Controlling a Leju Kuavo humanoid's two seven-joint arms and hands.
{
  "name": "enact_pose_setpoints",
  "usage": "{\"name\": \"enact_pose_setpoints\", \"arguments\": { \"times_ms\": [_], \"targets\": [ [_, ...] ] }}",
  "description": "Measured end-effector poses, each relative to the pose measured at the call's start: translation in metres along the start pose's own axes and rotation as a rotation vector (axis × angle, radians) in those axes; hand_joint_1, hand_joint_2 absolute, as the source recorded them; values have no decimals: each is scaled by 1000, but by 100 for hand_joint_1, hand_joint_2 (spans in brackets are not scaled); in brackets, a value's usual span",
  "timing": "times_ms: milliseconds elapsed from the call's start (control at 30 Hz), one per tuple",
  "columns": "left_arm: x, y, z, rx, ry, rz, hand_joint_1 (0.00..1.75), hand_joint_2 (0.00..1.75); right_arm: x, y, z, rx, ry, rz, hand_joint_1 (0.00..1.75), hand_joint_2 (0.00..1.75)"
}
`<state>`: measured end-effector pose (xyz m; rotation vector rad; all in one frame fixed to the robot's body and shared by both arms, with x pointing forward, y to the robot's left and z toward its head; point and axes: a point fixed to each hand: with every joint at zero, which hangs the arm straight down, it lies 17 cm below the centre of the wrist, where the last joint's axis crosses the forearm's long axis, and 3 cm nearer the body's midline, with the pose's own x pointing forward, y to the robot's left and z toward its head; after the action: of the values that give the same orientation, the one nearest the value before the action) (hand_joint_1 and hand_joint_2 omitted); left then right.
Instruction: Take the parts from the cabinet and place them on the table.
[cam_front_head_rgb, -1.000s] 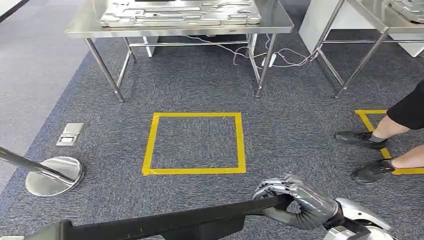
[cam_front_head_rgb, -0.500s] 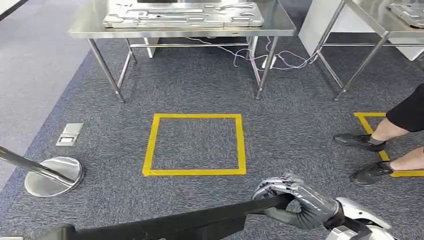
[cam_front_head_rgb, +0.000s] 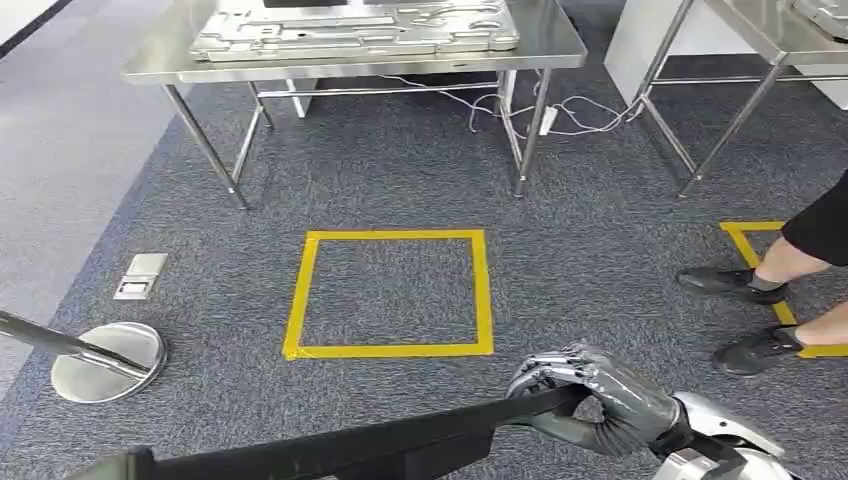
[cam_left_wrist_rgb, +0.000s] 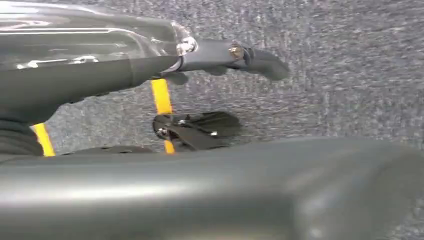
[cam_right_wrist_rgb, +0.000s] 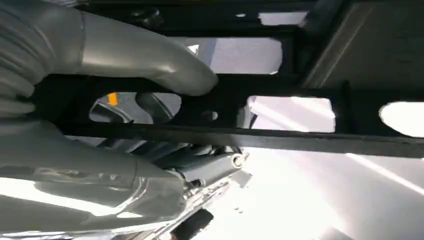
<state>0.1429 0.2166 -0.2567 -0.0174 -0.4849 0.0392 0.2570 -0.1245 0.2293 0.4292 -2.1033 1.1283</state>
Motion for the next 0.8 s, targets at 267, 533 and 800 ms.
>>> {"name": "enact_pose_setpoints", "arguments": {
  "times_ms": [267, 533, 800],
  "targets": [
    [-7, 1, 2, 3, 11, 0, 0, 175, 1, -1, 0, -2, -4, -3, 175, 175],
    [-3, 1, 1, 5, 5, 2, 0, 175, 2, -5, -2, -5, -13, 5, 175, 175],
    [-2, 1, 0, 4, 4, 2, 0, 175, 2, -4, -2, -4, -13, 2, 175, 175]
  ]
}}
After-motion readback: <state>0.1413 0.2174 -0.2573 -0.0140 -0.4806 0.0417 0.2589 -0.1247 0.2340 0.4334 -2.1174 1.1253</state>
